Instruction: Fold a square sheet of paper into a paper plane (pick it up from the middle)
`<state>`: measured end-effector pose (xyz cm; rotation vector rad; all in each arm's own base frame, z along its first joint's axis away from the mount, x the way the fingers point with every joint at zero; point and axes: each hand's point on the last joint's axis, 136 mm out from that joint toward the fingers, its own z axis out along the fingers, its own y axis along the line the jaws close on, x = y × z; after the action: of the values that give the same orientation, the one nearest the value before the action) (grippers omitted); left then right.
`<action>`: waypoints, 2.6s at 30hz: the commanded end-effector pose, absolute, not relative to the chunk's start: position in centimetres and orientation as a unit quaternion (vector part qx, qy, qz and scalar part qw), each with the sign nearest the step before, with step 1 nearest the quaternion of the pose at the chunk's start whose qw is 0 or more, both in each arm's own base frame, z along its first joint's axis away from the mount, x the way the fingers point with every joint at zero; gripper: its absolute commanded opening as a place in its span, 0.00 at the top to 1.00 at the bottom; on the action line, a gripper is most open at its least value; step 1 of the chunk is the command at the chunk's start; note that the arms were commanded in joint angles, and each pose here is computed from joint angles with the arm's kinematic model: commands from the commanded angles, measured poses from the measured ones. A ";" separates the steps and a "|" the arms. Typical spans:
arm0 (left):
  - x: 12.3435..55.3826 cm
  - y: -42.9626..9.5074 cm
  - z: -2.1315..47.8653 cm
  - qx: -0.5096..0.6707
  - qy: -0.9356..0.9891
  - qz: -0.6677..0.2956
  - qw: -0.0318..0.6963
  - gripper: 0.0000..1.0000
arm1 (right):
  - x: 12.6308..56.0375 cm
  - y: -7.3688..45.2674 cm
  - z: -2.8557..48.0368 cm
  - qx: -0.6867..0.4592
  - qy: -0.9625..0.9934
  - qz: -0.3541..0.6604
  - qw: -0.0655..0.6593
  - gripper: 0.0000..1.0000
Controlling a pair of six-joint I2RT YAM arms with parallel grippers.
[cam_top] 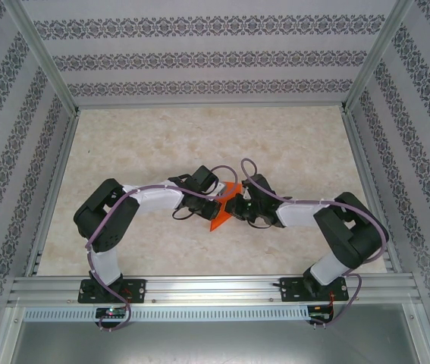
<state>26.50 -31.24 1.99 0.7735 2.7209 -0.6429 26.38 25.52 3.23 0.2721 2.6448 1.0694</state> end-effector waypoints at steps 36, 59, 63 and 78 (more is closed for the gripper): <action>26.8 -30.3 0.8 0.232 0.945 -0.215 0.085 0.96 | 23.2 27.7 3.2 0.092 0.903 0.387 0.162 0.90; 26.9 -30.2 0.5 0.232 0.946 -0.208 0.083 0.96 | 22.2 29.0 3.9 0.068 0.893 0.410 0.173 0.90; 26.9 -30.2 0.5 0.233 0.946 -0.208 0.083 0.96 | 22.0 29.5 4.0 0.062 0.891 0.414 0.173 0.91; 27.0 -30.1 0.5 0.234 0.946 -0.206 0.083 0.96 | 22.2 30.3 1.1 0.052 0.902 0.401 0.150 0.92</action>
<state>26.90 -31.16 1.91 0.6813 2.7833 -0.6862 21.61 29.83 1.61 0.1721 2.5999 1.1658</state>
